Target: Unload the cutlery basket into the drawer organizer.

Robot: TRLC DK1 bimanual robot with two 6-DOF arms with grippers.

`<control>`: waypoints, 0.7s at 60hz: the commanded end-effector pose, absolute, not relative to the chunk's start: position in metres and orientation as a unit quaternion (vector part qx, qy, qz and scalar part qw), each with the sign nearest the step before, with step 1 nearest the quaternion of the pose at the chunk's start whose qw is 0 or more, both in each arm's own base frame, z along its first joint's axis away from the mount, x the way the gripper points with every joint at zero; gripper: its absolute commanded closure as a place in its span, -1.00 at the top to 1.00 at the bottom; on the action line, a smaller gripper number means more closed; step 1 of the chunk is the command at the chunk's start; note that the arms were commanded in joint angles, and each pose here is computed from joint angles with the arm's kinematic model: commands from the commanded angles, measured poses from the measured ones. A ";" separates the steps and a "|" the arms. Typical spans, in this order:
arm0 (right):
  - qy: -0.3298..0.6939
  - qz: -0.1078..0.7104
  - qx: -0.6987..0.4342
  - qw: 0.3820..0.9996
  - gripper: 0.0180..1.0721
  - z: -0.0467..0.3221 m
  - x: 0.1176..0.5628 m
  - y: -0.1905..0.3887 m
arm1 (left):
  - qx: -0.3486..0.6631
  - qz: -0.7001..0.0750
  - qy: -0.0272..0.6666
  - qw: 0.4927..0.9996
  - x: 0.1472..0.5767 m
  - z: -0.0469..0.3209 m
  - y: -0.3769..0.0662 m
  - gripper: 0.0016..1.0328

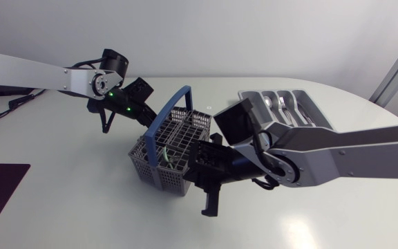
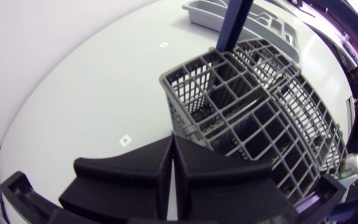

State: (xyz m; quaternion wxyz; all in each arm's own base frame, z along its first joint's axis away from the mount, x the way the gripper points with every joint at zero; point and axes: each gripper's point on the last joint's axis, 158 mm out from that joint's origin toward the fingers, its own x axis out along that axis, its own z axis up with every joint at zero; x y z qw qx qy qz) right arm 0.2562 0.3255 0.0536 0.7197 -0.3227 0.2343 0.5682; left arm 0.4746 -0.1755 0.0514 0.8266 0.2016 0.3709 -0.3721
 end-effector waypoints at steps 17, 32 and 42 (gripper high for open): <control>0.208 0.542 -0.313 0.752 -0.89 0.087 0.257 0.301 | 0.211 -0.349 0.354 0.842 0.445 0.099 -0.131 -0.93; 0.206 0.520 -0.314 0.767 -0.65 0.090 0.249 0.266 | 0.279 -0.317 0.307 0.853 0.373 0.177 -0.125 -0.50; 0.211 0.508 -0.312 0.775 -0.22 0.091 0.246 0.250 | 0.309 -0.324 0.313 0.837 0.333 0.192 -0.155 -0.39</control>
